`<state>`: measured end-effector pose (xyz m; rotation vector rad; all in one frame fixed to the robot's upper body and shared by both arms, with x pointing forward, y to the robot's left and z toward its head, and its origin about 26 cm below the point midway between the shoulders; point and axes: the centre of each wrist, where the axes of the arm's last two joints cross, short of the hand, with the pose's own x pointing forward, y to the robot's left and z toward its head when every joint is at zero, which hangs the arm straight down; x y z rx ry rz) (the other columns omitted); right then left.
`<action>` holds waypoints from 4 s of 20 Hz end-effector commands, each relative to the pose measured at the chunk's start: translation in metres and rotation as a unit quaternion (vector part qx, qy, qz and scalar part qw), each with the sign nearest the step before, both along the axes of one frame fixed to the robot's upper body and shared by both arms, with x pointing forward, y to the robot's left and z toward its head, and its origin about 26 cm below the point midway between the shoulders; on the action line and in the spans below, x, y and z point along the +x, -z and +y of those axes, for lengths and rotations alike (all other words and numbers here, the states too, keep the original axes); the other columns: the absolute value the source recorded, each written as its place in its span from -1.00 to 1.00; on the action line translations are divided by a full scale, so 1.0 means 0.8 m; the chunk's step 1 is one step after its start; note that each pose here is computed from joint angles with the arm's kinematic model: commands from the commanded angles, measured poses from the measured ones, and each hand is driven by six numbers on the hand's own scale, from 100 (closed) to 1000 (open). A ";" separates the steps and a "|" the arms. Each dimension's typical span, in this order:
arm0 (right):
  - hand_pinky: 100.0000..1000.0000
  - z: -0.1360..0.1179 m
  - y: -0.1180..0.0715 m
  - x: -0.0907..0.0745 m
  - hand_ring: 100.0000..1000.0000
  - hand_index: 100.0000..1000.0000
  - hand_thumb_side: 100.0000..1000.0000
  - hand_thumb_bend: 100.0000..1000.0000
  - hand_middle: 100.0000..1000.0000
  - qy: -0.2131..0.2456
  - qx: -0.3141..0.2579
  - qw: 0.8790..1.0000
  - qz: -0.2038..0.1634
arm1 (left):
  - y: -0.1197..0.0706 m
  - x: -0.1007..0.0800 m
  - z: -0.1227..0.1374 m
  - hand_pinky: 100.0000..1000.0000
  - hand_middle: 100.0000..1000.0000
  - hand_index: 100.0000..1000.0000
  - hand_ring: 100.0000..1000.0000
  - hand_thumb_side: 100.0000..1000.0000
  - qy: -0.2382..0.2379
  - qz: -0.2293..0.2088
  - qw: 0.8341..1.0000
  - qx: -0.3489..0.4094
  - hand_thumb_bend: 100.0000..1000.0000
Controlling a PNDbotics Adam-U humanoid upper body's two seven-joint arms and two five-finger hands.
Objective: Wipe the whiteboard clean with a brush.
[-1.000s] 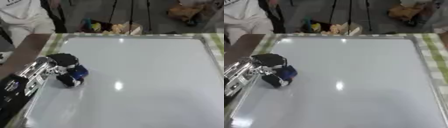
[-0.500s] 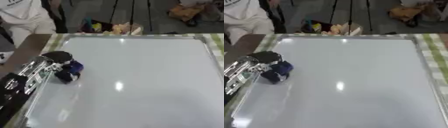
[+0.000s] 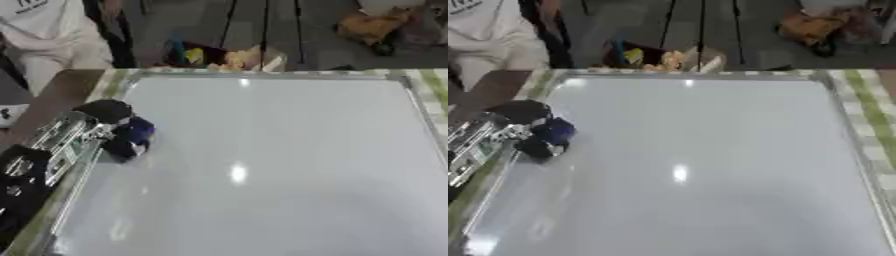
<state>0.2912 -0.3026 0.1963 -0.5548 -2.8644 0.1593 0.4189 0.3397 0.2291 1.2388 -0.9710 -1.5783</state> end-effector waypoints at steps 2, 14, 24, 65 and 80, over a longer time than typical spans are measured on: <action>0.57 -0.005 -0.010 -0.003 0.46 0.59 0.85 -1.00 0.01 0.004 -0.008 1.000 -0.013 | -0.003 -0.011 -0.010 -0.34 -0.46 -0.23 -0.09 0.09 0.038 0.010 0.999 0.023 -1.00; 0.57 -0.008 -0.012 -0.004 0.46 0.59 0.84 -1.00 0.02 0.003 -0.003 1.000 -0.014 | -0.012 -0.031 -0.051 -0.33 -0.45 -0.23 -0.08 0.10 0.121 0.036 0.990 0.056 -1.00; 0.57 -0.009 -0.012 -0.004 0.46 0.59 0.85 -1.00 0.01 0.003 -0.002 1.000 -0.012 | -0.024 -0.047 -0.074 -0.40 -0.49 -0.24 -0.14 0.14 0.173 0.012 0.985 0.020 -1.00; 0.57 -0.005 -0.013 -0.003 0.46 0.59 0.86 -1.00 0.01 -0.008 -0.006 1.000 -0.011 | -0.090 -0.130 -0.206 -0.40 -0.50 -0.23 -0.15 0.20 0.405 0.006 0.913 0.049 -1.00; 0.57 -0.002 -0.013 -0.002 0.46 0.59 0.84 -1.00 0.00 -0.014 -0.004 1.000 -0.010 | -0.074 -0.114 -0.232 -0.39 -0.50 -0.23 -0.14 0.20 0.436 0.018 0.897 0.074 -1.00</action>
